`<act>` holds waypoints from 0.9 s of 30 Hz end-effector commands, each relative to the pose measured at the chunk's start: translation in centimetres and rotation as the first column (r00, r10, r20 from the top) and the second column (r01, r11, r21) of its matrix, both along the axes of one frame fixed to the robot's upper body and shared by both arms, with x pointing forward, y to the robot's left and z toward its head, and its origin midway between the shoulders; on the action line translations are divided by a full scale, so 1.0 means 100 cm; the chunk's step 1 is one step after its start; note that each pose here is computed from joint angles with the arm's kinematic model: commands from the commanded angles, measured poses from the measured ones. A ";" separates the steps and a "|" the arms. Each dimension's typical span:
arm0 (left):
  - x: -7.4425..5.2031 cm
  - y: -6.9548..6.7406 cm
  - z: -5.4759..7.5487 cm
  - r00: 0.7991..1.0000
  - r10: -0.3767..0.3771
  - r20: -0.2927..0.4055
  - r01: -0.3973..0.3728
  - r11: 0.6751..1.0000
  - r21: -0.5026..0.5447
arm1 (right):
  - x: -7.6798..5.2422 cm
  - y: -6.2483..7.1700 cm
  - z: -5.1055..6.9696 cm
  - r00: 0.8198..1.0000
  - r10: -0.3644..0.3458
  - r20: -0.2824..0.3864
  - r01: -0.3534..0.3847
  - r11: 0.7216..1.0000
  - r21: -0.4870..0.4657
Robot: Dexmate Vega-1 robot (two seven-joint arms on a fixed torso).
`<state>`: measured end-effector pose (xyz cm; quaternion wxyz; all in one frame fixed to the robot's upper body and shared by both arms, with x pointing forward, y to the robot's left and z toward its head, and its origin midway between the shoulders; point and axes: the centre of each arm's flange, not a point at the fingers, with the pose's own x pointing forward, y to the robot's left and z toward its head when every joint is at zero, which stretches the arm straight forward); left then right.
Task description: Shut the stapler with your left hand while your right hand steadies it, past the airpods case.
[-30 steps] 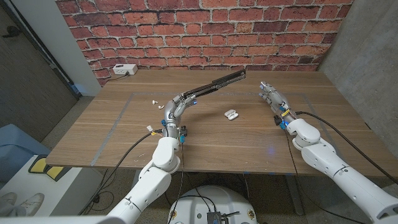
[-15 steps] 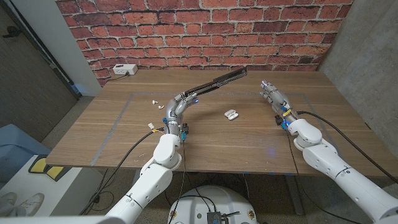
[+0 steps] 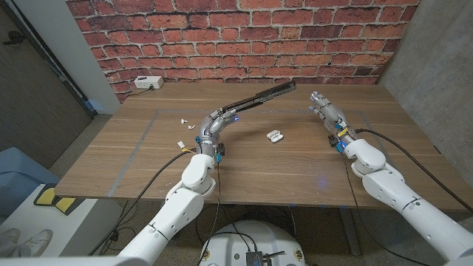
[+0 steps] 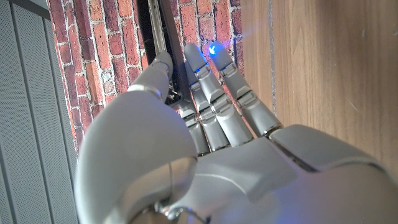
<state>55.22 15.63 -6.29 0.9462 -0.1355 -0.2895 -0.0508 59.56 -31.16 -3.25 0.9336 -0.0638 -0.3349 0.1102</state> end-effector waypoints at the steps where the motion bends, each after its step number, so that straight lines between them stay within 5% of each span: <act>1: 0.009 0.001 0.000 0.998 -0.053 -0.045 0.052 0.998 -0.016 | -0.005 0.003 0.011 0.999 -0.027 0.044 0.030 0.998 -0.064; 27: 0.021 0.003 0.003 0.990 -0.100 -0.101 0.098 0.995 -0.023 | -0.017 0.013 0.029 0.992 -0.064 0.110 0.084 0.978 -0.192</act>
